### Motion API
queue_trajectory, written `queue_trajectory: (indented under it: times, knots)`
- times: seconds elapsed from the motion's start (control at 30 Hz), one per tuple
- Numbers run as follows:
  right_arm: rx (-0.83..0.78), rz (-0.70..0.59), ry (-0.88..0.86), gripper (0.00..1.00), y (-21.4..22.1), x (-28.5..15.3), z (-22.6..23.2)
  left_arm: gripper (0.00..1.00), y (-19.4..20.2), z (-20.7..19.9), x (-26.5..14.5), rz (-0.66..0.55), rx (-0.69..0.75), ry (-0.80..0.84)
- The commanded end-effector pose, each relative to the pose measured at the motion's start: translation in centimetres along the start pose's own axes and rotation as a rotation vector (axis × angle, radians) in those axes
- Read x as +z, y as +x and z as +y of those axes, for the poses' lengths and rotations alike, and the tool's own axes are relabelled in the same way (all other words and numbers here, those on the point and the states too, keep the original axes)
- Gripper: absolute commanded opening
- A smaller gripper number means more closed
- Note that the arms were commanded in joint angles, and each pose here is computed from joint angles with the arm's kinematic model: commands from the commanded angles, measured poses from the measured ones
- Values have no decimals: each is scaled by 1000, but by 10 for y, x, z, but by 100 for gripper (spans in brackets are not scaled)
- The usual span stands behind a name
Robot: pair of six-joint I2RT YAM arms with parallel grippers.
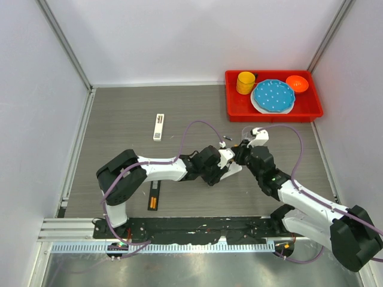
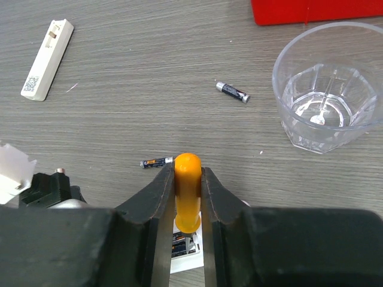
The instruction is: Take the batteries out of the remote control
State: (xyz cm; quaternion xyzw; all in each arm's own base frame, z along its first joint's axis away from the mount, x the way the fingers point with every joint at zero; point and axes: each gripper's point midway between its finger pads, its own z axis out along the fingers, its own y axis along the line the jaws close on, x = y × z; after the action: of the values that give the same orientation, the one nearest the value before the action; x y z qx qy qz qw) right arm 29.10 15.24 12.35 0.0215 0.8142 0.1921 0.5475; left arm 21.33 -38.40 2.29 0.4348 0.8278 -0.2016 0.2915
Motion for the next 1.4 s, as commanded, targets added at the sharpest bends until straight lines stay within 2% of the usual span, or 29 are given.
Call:
queue_trajectory:
  times: [0.0,0.33,0.77,0.97,1.23,1.37]
  knots:
    - [-61,-29,99,1,-1,-1,-11,25,46,1,5,152,-18,-11]
    - [79,-157,105,1,-11,-6,-17,21,48,1,6,156,-18,-12]
    - [107,-221,102,1,-21,-5,-16,20,47,-1,6,159,-19,-4]
    - [86,-217,119,1,-19,-3,-20,20,46,0,6,157,-16,-5]
    - [57,-152,107,1,0,5,-19,20,46,-1,7,159,-14,-4]
    - [53,-169,109,1,-3,1,-21,20,46,0,7,159,-15,-10]
